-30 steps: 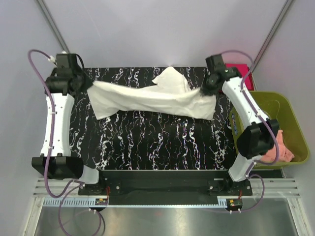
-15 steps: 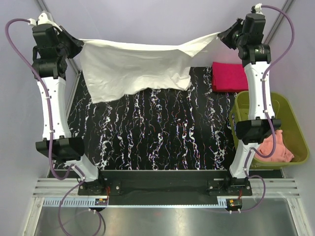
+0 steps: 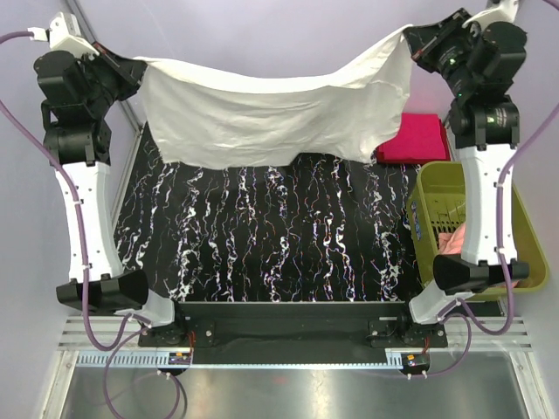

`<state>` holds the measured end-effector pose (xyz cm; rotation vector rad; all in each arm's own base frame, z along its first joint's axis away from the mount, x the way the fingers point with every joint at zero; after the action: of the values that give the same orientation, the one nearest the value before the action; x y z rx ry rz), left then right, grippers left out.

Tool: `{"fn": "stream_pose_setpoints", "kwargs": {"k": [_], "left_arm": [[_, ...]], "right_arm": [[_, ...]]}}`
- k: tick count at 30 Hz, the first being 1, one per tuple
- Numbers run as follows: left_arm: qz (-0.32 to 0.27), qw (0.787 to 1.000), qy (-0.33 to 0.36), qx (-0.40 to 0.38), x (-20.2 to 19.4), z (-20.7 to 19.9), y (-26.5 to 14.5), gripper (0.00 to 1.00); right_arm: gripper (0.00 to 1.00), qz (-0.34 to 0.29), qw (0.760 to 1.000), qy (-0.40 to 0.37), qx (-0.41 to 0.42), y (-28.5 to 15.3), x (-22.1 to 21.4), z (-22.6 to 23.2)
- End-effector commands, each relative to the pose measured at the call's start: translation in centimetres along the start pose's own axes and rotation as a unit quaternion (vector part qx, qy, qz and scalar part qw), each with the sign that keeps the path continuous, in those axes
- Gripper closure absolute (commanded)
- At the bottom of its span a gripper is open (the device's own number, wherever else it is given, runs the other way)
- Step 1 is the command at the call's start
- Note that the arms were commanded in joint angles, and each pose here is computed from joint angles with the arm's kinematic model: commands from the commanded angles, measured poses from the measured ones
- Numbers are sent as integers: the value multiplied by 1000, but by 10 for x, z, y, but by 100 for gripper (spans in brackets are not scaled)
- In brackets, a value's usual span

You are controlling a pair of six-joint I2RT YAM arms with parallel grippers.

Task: Fold and stack the t-shirts
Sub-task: Flatten the tshirt out

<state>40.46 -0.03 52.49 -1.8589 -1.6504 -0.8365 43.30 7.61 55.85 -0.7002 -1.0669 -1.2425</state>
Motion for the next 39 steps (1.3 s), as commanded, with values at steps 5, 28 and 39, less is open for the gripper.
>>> {"fn": "stream_pose_setpoints", "kwargs": {"k": [5,28,39], "left_arm": [[-25,997,36,-66,8,-46,-65,100],[-212,960,138,-124,-23,-89,-338,100],[-166,979,118,20,-61,25,-225,100]], "right_arm": [[100,-109,993,-30,39,-52,72,39],[100,-340,921,-123,147,-356,129,124],[100,-215,958,-64,180,-179,46,81]]}}
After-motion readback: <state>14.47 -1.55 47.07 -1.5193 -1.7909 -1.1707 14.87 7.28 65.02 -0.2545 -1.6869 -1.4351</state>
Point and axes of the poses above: each gripper's point midway between its finger pads, its own y axis out along the fingers, its own z axis along the line the jaws close on, x = y × z, the point moved 2 cm from there along -y, back along the fingers, and after that the axes turned 12 degrees about -y, right-handed, at the moved point
